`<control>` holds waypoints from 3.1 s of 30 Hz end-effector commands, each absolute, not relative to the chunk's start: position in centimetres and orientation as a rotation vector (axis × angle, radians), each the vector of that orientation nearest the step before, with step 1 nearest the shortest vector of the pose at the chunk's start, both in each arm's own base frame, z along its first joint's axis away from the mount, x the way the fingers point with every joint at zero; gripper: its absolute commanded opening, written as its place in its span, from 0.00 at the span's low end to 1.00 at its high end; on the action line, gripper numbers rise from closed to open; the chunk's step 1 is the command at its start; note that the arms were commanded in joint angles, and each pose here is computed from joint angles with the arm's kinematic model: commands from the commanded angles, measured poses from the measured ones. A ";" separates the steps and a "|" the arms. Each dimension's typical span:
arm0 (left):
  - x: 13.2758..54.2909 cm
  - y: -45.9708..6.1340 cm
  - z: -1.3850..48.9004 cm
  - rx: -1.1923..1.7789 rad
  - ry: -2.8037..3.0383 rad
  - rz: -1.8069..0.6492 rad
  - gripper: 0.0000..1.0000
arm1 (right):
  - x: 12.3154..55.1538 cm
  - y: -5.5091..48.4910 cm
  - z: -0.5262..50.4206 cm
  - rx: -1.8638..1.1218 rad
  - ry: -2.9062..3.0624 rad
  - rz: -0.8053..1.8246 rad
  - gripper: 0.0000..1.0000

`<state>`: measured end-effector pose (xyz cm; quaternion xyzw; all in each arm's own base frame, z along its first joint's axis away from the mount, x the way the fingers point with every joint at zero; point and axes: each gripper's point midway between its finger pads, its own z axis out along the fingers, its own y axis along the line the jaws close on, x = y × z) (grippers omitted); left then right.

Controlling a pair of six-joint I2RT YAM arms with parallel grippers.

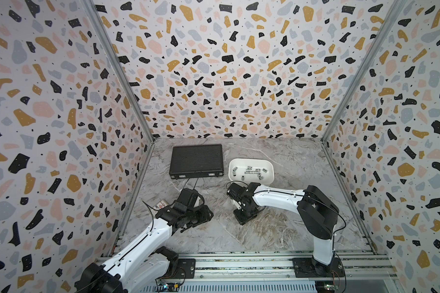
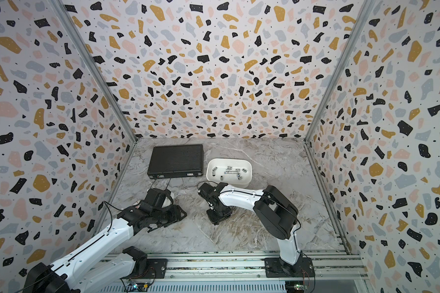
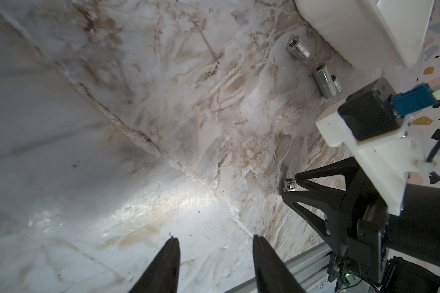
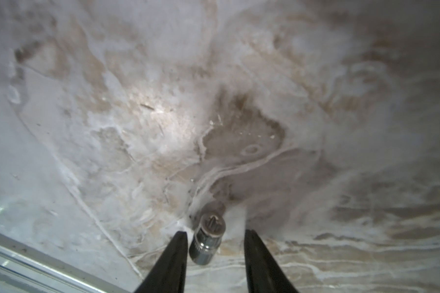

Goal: Put the socket on the desktop into the storage box
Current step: Pick up the socket head at the center of the board, then place the socket head in the storage box.

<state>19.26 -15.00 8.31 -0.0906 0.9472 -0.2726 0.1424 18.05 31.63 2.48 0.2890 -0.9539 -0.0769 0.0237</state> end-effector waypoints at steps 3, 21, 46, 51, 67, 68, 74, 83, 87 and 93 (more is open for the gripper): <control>19.3 -15.1 8.1 -0.276 2.728 -0.804 0.51 | 17.8 31.7 2.7 0.910 -2.929 -0.215 0.33; 19.9 -15.5 8.9 -0.267 2.716 -0.824 0.50 | 18.8 31.1 4.8 0.931 -3.003 -0.222 0.15; 27.6 -19.7 15.3 -0.149 2.594 -0.906 0.51 | 31.3 26.3 14.7 0.627 -3.317 -0.409 0.16; 29.1 -20.3 16.0 -0.138 2.577 -0.906 0.51 | 34.3 25.9 15.4 0.556 -3.352 -0.422 0.16; 31.7 -20.4 15.7 -0.141 2.545 -0.845 0.50 | 42.5 28.8 14.3 0.505 -3.389 -0.488 0.16; 31.5 -20.3 15.5 -0.143 2.550 -0.842 0.50 | 42.9 29.1 14.2 0.504 -3.387 -0.508 0.16; 30.5 -19.5 14.7 -0.165 2.562 -0.824 0.50 | 45.3 30.2 12.7 0.475 -3.388 -0.541 0.16; 29.5 -18.6 14.1 -0.189 2.574 -0.814 0.50 | 47.0 30.8 10.4 0.438 -3.374 -0.550 0.18; 29.3 -18.4 13.9 -0.193 2.579 -0.809 0.50 | 47.3 31.0 9.7 0.425 -3.372 -0.546 0.18; 29.2 -18.4 13.6 -0.196 2.583 -0.810 0.50 | 47.5 31.2 9.3 0.423 -3.369 -0.550 0.20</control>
